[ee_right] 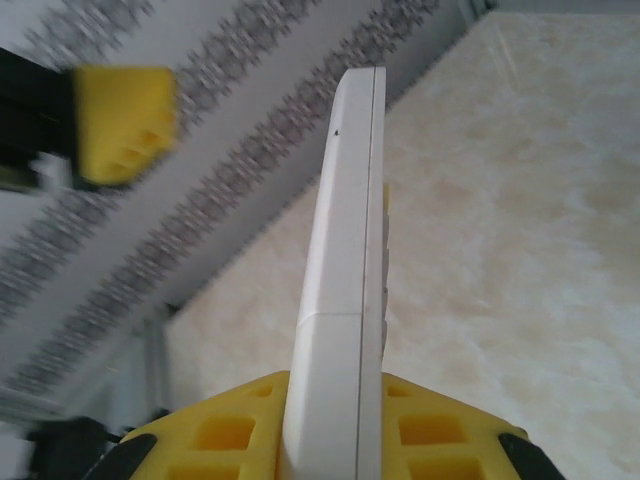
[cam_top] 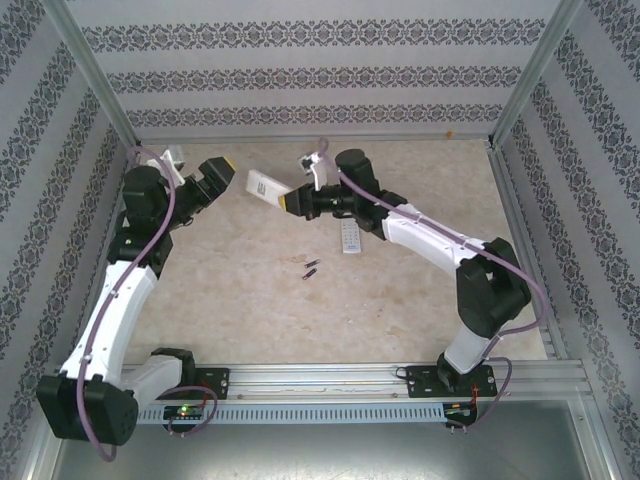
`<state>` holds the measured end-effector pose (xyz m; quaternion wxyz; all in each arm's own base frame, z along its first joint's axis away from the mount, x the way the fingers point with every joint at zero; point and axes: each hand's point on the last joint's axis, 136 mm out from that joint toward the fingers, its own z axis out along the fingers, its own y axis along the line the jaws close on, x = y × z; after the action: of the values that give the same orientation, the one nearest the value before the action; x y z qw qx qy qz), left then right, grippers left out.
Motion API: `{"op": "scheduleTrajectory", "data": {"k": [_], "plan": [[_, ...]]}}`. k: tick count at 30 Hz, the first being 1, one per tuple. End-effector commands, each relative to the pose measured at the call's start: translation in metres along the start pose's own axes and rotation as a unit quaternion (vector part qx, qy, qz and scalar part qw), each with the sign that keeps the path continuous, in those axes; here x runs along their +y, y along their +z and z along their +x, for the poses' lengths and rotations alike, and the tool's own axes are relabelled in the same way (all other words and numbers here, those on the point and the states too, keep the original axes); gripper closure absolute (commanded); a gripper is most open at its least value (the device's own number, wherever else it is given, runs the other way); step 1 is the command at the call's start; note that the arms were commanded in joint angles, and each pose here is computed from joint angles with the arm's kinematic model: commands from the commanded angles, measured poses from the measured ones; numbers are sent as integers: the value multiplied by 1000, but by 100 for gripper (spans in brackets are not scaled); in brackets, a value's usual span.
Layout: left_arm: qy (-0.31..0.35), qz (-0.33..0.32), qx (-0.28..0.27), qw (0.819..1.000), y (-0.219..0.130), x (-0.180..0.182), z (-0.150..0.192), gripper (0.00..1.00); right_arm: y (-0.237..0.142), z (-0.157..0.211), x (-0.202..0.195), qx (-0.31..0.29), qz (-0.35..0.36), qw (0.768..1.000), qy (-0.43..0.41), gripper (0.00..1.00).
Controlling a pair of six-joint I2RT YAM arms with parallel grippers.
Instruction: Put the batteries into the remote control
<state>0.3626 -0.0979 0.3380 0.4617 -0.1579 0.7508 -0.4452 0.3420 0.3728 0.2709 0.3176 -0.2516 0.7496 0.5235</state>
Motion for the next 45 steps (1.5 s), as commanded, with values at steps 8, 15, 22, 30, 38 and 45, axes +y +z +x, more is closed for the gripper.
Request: {"op": "scheduleTrajectory", "data": {"k": [8,15,22,30,38,45], "plan": [[-55,247,4,967,7,-69,-19,25,-21,-75,91,-69,-184,975,103,85],[-74,256,5,964,5,-67,-16,58,-2,-75,99,-60,-198,969,133,84],[-82,270,-9,959,7,-62,-18,87,8,-66,93,-52,-191,967,160,65],[-63,270,-38,960,6,-54,-19,98,2,-58,63,-92,-126,968,199,59],[-51,267,-53,961,1,-59,-24,100,13,2,-4,-50,-16,965,256,65],[-56,262,-43,962,3,-58,-21,100,4,6,-3,-58,-23,972,228,81]]}}
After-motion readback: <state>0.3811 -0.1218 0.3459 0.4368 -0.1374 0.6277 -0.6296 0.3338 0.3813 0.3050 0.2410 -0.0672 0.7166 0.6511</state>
